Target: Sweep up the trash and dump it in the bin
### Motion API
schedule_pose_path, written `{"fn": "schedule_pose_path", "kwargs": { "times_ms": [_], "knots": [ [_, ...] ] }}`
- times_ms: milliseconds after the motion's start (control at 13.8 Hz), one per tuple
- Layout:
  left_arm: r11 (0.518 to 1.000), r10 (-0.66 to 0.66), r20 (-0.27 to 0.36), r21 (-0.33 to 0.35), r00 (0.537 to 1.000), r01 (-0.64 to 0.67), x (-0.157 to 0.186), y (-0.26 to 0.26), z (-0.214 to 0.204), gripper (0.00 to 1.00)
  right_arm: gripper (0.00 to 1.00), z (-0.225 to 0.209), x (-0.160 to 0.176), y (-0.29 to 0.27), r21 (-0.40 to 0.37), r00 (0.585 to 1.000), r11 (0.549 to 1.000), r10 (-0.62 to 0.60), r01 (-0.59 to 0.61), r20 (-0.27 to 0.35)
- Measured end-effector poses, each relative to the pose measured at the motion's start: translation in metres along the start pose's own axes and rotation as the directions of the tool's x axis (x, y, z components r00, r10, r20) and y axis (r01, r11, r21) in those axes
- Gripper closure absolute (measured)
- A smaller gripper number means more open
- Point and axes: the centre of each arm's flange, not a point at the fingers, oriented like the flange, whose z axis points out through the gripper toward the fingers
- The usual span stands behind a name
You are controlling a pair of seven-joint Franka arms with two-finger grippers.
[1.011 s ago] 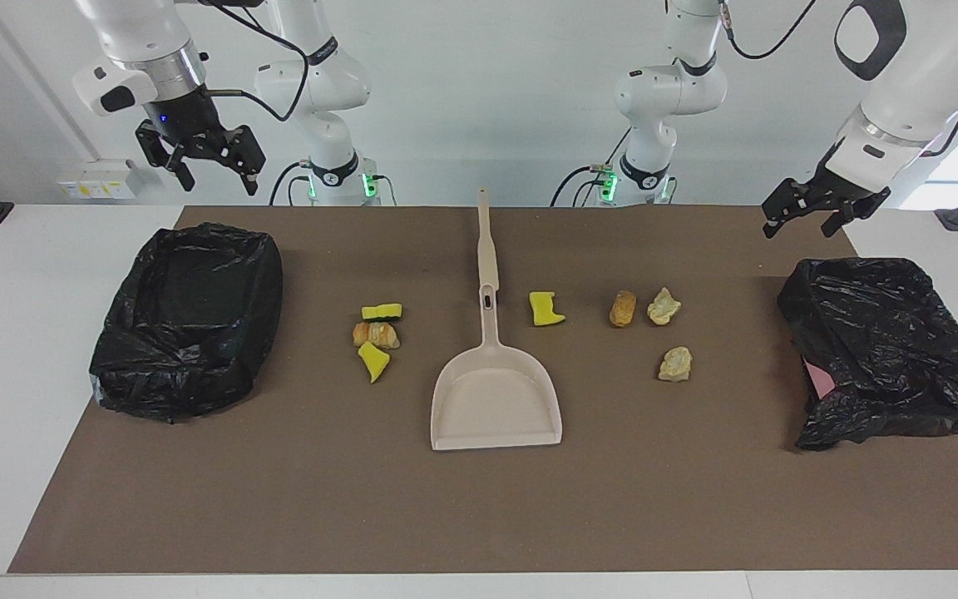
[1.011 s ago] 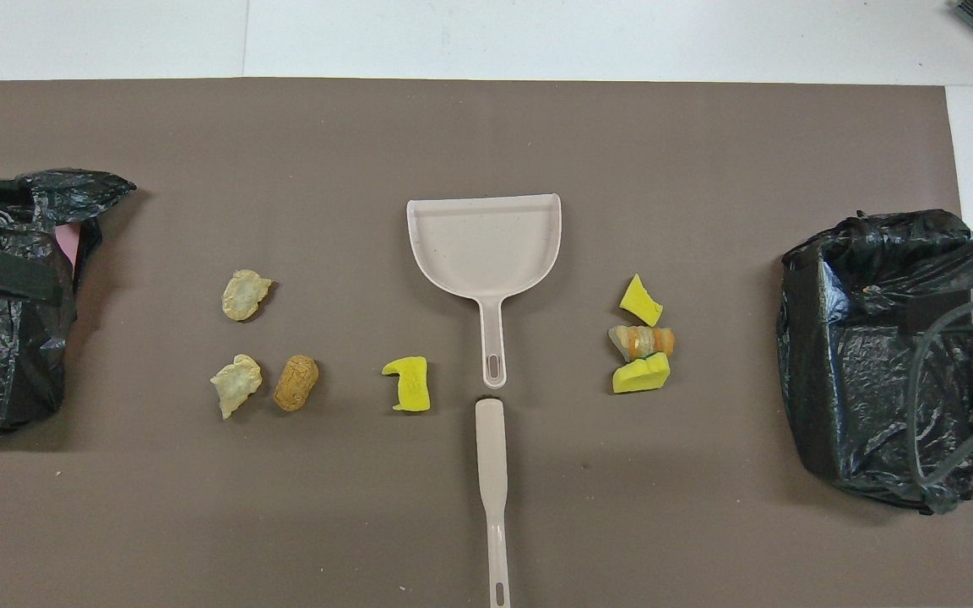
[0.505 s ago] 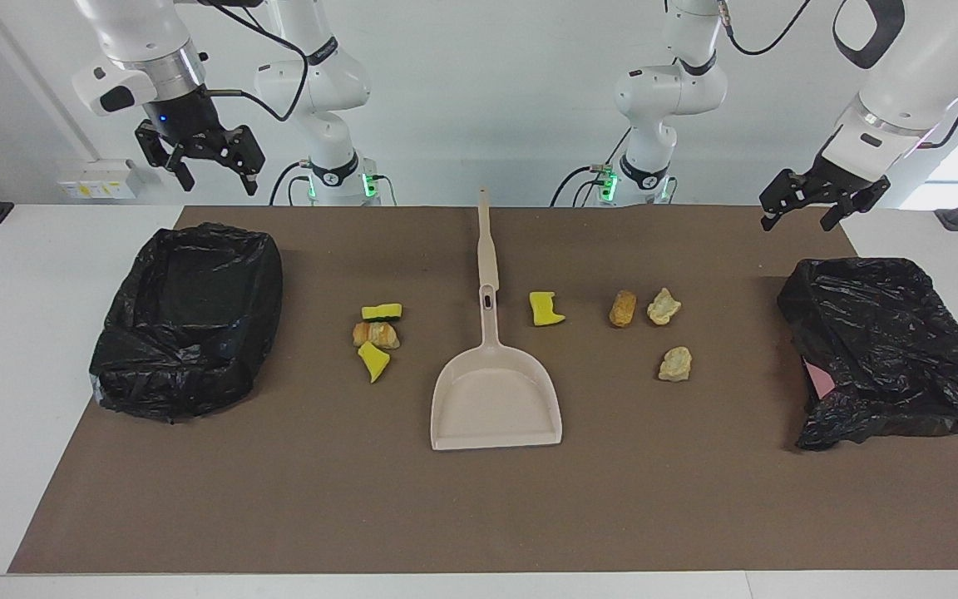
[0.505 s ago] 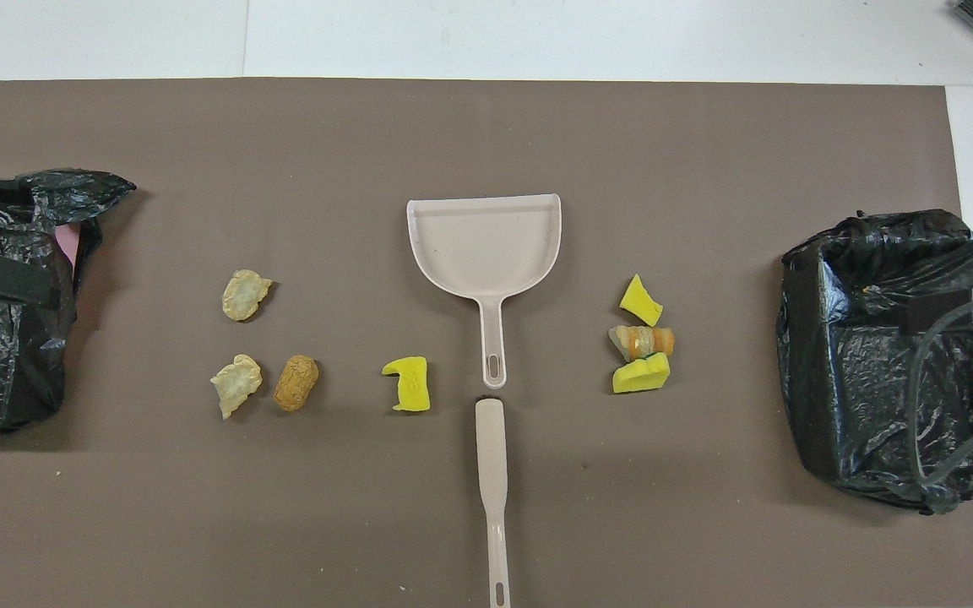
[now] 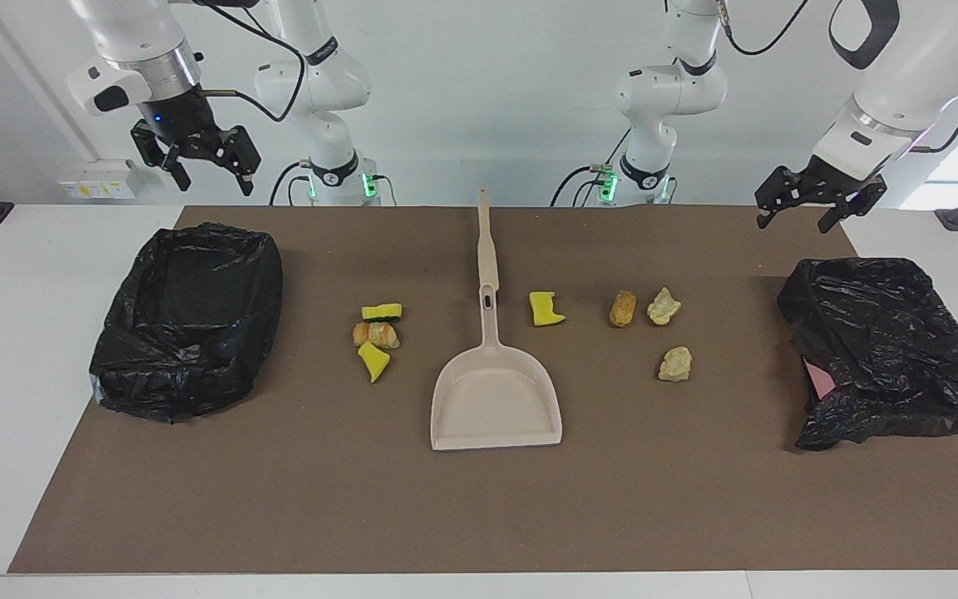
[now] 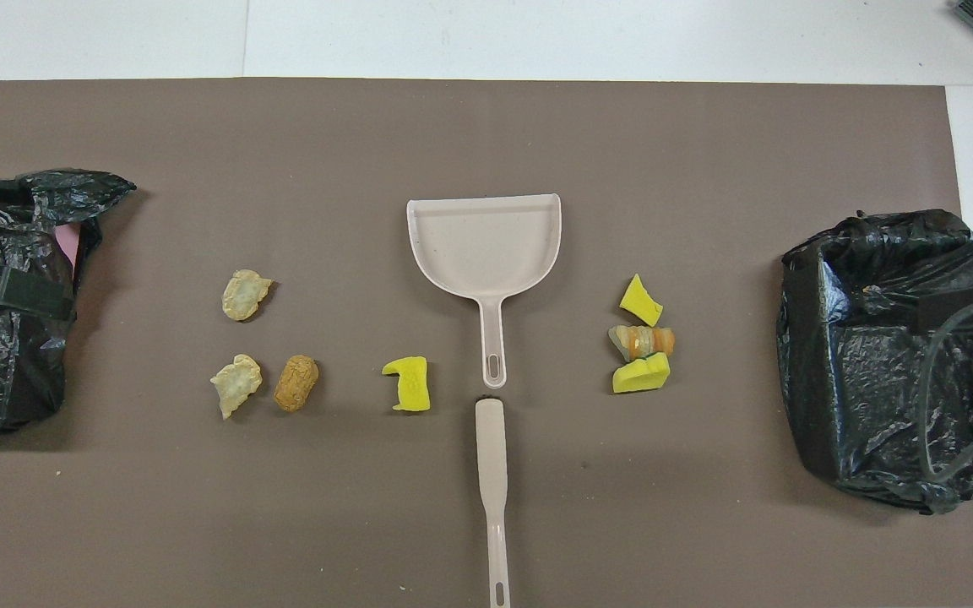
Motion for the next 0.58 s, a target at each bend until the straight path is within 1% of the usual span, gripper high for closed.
{"fn": "schedule_pose_path", "kwargs": {
  "times_ms": [289,578],
  "knots": [
    [0.998,0.063,0.047,0.001,0.997,-0.063,-0.006,0.035,0.024,0.00,0.00,0.000,0.000,0.000,0.000,1.000,1.000,0.000,0.000,0.000],
    [0.990,0.142,0.054,0.009,0.988,-0.143,-0.015,0.078,0.059,0.00,0.00,0.000,0.000,0.000,0.000,1.000,1.000,0.000,0.000,0.000]
  ]
}}
